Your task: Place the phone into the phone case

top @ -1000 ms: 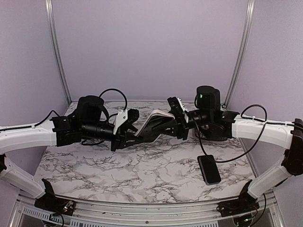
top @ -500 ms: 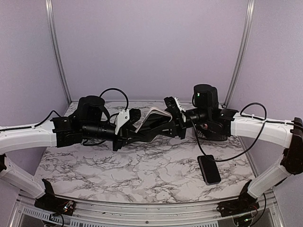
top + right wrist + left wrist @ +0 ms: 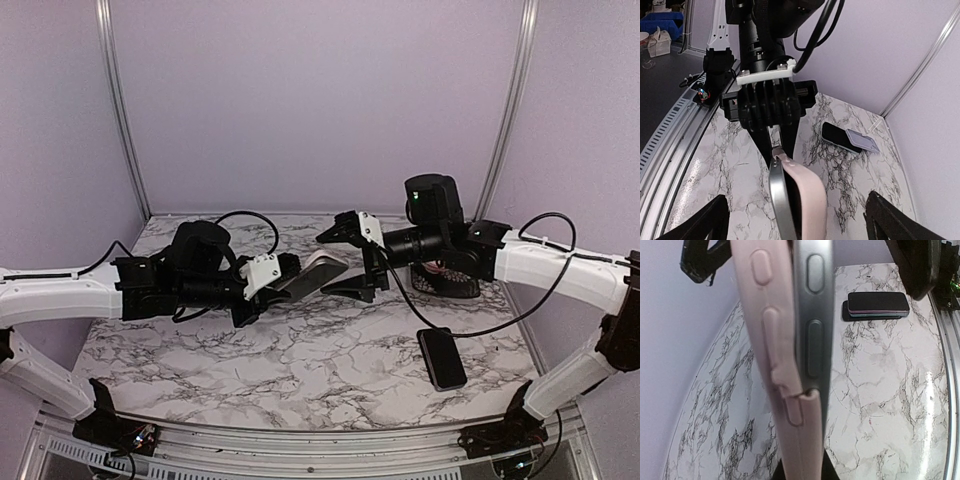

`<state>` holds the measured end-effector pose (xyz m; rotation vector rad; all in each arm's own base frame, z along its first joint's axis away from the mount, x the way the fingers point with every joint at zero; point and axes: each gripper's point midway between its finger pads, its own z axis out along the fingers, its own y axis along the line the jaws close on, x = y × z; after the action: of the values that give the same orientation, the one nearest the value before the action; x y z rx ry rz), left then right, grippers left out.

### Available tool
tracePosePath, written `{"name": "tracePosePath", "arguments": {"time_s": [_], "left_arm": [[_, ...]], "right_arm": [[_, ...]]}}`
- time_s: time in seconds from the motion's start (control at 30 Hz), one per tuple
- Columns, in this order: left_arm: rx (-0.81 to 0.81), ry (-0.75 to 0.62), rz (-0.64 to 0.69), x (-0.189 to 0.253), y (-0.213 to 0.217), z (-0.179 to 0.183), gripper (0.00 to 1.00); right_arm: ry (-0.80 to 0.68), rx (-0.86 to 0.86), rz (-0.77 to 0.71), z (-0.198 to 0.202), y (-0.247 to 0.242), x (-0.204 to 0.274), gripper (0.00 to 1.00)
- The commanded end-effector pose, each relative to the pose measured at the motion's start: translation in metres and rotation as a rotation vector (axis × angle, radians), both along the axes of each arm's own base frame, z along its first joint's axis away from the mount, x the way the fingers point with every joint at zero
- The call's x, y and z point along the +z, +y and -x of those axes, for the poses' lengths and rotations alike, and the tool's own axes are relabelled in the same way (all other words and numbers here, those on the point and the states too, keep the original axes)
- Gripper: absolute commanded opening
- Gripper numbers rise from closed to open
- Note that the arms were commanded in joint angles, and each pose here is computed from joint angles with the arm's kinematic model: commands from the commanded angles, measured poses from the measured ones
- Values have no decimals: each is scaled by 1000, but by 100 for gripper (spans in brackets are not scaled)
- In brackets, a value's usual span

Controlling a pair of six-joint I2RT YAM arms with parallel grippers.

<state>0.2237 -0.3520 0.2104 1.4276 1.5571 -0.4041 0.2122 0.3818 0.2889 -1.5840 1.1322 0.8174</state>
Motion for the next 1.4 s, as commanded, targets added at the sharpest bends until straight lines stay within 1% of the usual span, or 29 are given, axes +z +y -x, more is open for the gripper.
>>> {"name": "tracePosePath", "arguments": {"time_s": [0.0, 0.03, 0.13, 0.23, 0.27, 0.3, 0.37, 0.43, 0.5, 0.53, 0.57, 0.6, 0.73, 0.77, 0.8, 0.83, 0.87, 0.9, 1.0, 1.03, 1.07, 1.1, 1.13, 1.17, 1.27, 1.33, 1.37], "left_arm": [[29, -93, 3, 16, -2, -8, 0], [29, -95, 1, 16, -2, -8, 0], [30, -98, -5, 15, -3, -8, 0], [23, -92, 3, 16, -5, -7, 0], [18, -91, 7, 17, -6, -5, 0], [13, -90, 11, 18, -6, -4, 0], [11, -88, 15, 19, -5, -3, 0], [7, -86, 18, 19, -5, -2, 0], [4, -83, 14, 17, -6, -2, 0], [3, -82, 12, 16, -6, -2, 0], [2, -80, 12, 16, -6, -2, 0], [2, -79, 12, 16, -6, -2, 0], [-48, -54, 43, 21, -11, 8, 0], [-66, -42, 57, 23, -13, 12, 12], [-93, -23, 72, 25, -16, 17, 28], [-118, -3, 87, 27, -19, 21, 36], [-137, 17, 101, 29, -23, 25, 41], [-150, 35, 113, 31, -26, 27, 44], [-139, 67, 137, 38, -35, 23, 45], [-137, 67, 145, 42, -38, 22, 43], [-138, 67, 146, 43, -40, 21, 35], [-139, 65, 148, 44, -41, 21, 23], [-140, 63, 148, 45, -42, 21, 7], [-142, 60, 148, 45, -43, 22, 0], [-136, 41, 128, 40, -41, 23, 0], [-102, 11, 104, 36, -38, 18, 0], [-84, -3, 92, 34, -36, 16, 0]], "right_arm": [[-96, 6, 43, -1, 7, 9, 87], [-95, 15, 51, 0, 9, 8, 82], [-79, 52, 50, 4, 13, 9, 57], [-71, 80, 60, 8, 15, 7, 38], [-70, 80, 71, 7, 15, 5, 36], [-70, 75, 83, 6, 15, 2, 36], [-73, 52, 104, 2, 13, -3, 42], [-82, 37, 112, 0, 12, -6, 44], [-78, 45, 108, 1, 13, -4, 34], [-74, 52, 106, 2, 13, -3, 25], [-71, 57, 105, 3, 14, -2, 5], [-70, 57, 105, 2, 14, -2, 0], [-88, 51, 110, 2, 12, -3, 0], [-94, 55, 110, 2, 11, -3, 0], [-96, 60, 106, 4, 11, -2, 0], [-96, 67, 97, 5, 12, 1, 0], [-96, 76, 85, 7, 12, 5, 0], [-98, 83, 72, 8, 13, 8, 0], [-101, 97, 54, 10, 15, 15, 0], [-103, 100, 53, 10, 16, 15, 0], [-107, 100, 52, 10, 16, 15, 0], [-110, 99, 53, 10, 16, 16, 0], [-111, 100, 55, 10, 16, 15, 0], [-110, 100, 59, 10, 15, 13, 0], [-106, 97, 63, 10, 15, 12, 0], [-95, 96, 65, 10, 14, 11, 0], [-87, 93, 70, 10, 14, 10, 6]]}}
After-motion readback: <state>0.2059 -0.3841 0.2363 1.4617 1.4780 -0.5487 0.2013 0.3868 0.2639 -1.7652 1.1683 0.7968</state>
